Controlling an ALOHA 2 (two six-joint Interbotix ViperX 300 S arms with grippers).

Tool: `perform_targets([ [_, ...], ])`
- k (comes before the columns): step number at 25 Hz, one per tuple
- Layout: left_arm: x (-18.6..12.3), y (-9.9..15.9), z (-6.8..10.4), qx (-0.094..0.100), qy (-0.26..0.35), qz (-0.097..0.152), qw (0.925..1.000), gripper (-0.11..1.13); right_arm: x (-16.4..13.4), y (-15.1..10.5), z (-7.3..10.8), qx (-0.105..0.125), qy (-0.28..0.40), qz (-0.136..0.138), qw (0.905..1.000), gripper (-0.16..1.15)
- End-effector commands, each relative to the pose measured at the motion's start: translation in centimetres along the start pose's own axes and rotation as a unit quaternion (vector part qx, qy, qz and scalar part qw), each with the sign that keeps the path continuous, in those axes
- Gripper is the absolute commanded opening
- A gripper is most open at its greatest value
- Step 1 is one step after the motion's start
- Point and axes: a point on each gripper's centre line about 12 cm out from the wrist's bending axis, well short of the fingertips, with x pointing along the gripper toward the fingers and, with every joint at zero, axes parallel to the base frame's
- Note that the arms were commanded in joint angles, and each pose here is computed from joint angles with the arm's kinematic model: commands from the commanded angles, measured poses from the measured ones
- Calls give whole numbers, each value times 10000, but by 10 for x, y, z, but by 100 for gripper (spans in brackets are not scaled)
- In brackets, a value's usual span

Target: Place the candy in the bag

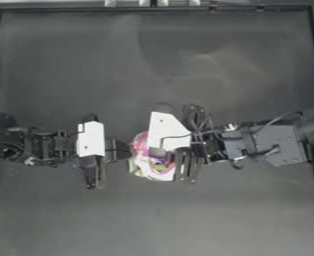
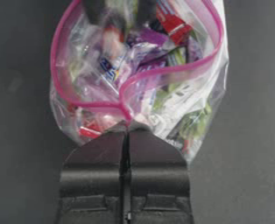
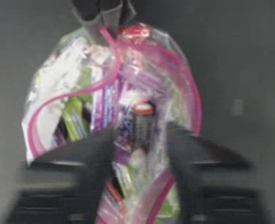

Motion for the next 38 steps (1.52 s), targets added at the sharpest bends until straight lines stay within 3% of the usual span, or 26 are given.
perform_targets([
  [1, -8, 0, 20, -23, -321, -9, 9995, 9, -9, -3, 15, 55, -218, 0, 9997, 102],
  [9, -8, 0, 20, -14, -336, -4, 9994, 9, -22, -4, 25, 81, -345, -15, 9994, 102],
  [16, -17, 7, 33, 103, -545, 69, 9984, 9, -64, -4, 35, 128, -845, 118, 9963, 102],
  [30, -41, 15, 54, 200, -867, 150, 9959, 9, -107, -12, 22, 293, -1444, 379, 9884, 102],
  [38, -56, 16, 56, 187, -900, 138, 9957, 9, -119, -14, 13, 314, -1646, 492, 9846, 102],
])
